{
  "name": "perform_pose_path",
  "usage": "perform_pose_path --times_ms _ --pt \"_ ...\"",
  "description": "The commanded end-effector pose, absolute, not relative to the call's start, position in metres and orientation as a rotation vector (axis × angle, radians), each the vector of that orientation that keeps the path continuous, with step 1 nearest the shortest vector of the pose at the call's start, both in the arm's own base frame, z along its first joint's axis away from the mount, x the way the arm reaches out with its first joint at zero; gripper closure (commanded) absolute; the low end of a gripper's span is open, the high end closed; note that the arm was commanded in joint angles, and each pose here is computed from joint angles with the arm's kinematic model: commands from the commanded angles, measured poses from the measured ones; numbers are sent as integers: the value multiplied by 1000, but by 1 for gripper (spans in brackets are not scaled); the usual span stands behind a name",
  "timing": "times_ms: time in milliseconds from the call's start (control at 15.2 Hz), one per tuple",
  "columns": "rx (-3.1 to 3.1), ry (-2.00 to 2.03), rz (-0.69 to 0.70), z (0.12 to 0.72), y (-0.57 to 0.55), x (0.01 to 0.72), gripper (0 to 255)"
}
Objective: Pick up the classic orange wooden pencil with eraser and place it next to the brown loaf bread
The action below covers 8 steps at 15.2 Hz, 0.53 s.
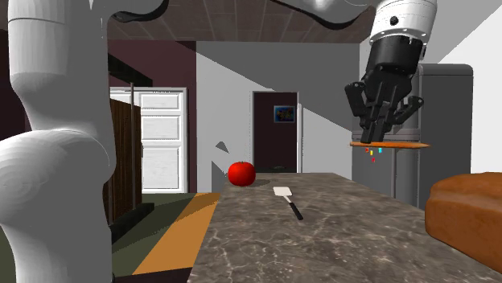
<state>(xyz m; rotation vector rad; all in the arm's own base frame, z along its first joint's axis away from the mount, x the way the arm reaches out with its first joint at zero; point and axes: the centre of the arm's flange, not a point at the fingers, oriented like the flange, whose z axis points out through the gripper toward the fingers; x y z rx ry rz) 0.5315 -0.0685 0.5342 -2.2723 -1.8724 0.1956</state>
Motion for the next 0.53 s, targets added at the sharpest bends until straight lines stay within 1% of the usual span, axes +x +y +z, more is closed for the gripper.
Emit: perform_pose_path --times_ms 0,462 --pt "-2272 -1873 195 524 -68 530 255" --pt "-2272 -1873 195 487 -68 530 255"
